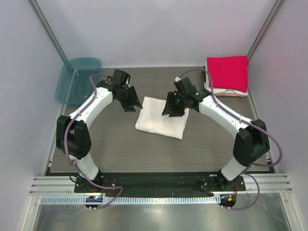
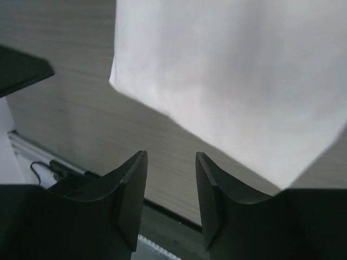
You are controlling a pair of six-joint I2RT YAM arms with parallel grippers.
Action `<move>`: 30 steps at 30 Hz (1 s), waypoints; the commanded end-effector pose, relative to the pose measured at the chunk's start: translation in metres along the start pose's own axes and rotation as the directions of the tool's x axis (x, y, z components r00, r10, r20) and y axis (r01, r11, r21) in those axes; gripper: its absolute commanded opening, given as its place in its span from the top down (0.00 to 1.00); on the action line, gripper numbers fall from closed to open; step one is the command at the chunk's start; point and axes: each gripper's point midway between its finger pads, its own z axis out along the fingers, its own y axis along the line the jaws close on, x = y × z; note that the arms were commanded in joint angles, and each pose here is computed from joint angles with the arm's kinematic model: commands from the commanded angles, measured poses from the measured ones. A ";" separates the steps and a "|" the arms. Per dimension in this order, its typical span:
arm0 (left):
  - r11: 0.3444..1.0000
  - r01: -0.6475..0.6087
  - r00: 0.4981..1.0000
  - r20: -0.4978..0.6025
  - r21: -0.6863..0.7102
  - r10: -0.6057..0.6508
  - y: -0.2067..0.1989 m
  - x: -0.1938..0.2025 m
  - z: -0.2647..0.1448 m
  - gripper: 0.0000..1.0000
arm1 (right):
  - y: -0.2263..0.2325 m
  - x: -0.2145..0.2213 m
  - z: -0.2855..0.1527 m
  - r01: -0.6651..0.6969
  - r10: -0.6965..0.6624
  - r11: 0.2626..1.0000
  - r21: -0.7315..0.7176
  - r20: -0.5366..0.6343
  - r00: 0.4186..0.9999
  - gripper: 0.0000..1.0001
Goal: Fold and stack the t-shirts
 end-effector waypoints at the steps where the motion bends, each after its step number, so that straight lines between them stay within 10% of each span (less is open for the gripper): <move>1: 0.994 -0.004 1.000 -0.013 0.105 0.006 -0.021 0.015 0.022 0.56 | 0.023 0.036 0.027 -0.110 0.096 0.983 -0.147 -0.094 0.991 0.56; 13: 0.996 -0.084 0.993 -0.087 -0.007 0.083 -0.007 0.055 0.081 0.62 | -0.054 0.092 0.081 -0.111 0.113 0.994 0.021 -0.177 0.978 0.61; 30: 0.957 -0.195 0.976 -0.138 -0.214 0.168 0.085 0.095 0.094 0.68 | -0.109 0.134 0.044 -0.115 0.149 0.972 0.204 -0.162 0.976 0.61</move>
